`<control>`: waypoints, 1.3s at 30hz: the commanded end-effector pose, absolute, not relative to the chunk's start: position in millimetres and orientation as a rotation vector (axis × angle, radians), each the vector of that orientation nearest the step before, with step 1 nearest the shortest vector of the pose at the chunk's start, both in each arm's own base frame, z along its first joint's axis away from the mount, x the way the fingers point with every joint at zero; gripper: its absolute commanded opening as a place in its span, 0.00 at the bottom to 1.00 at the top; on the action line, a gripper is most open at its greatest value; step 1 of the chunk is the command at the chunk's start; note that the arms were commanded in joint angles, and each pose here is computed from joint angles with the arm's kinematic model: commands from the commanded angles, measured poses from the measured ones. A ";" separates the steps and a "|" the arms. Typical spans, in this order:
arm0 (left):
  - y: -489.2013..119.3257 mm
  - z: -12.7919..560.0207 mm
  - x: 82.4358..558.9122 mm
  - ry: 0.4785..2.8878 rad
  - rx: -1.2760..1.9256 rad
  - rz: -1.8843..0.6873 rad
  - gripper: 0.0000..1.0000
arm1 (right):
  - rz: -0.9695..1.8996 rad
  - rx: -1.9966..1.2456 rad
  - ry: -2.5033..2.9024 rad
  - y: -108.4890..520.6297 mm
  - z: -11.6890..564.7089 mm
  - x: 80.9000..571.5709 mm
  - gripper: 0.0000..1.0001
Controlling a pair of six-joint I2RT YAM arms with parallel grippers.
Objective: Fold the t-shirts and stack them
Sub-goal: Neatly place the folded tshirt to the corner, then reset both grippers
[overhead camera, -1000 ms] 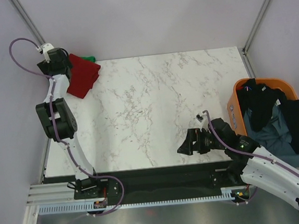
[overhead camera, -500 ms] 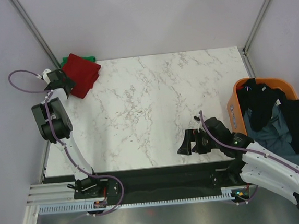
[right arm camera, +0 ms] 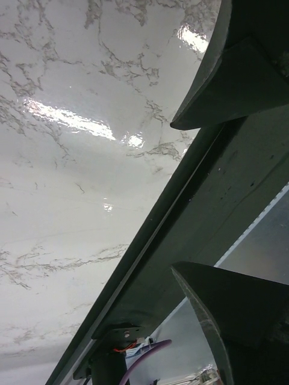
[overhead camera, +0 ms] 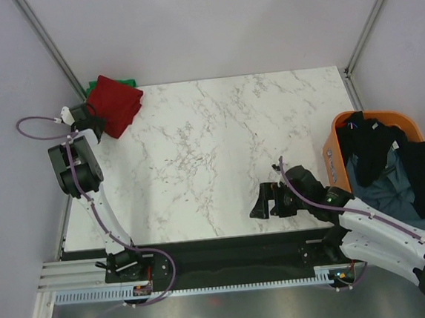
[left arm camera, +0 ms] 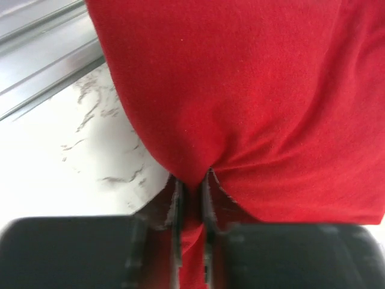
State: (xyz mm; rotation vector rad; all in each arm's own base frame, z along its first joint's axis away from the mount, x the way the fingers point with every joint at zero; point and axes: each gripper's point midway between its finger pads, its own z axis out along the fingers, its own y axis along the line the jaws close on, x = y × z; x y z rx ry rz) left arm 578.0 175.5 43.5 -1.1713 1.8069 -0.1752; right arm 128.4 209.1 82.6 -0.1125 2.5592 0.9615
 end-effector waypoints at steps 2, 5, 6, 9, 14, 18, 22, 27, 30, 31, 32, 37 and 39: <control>168.6 49.5 594.3 1.735 -1.217 -0.303 0.02 | 0.966 -0.116 2.532 212.6 83.6 133.2 0.98; 164.3 53.3 577.9 1.725 -1.246 -0.305 0.02 | 0.977 -0.117 2.521 214.1 87.1 134.0 0.98; 160.7 44.8 565.6 1.743 -1.267 -0.297 0.02 | 0.984 -0.117 2.514 214.6 89.2 134.1 0.98; 155.4 50.0 541.3 1.733 -1.292 -0.300 0.02 | 1.007 -0.113 2.507 215.2 93.2 132.1 0.98; 145.6 70.3 503.8 1.706 -1.309 -0.331 0.02 | 1.009 -0.112 2.482 207.7 102.3 126.1 0.98; 132.6 69.1 470.7 1.753 -1.320 -0.338 0.09 | 1.005 -0.121 2.465 201.0 107.5 120.5 0.98; 91.7 80.2 458.3 1.885 -1.171 -0.537 0.46 | 1.008 -0.133 2.459 197.8 108.8 116.4 0.98; 70.8 100.5 443.4 1.921 -1.017 -0.602 0.62 | 1.011 -0.145 2.455 198.2 108.9 115.9 0.98; 71.6 124.2 443.0 1.908 -0.918 -0.569 0.68 | 1.006 -0.154 2.455 198.8 105.9 117.2 0.98; 72.0 131.3 442.6 1.912 -0.882 -0.546 0.69 | 1.005 -0.158 2.456 199.5 103.9 117.5 0.98; 71.6 141.6 447.0 1.901 -0.853 -0.539 0.70 | 1.009 -0.166 2.454 200.5 103.6 117.7 0.98; 58.8 167.0 467.2 1.913 -0.728 -0.491 0.70 | 1.005 -0.180 2.469 204.3 95.3 120.6 0.98; 47.2 171.7 475.8 1.942 -0.702 -0.452 0.70 | 0.987 -0.187 2.481 204.6 91.2 122.4 0.98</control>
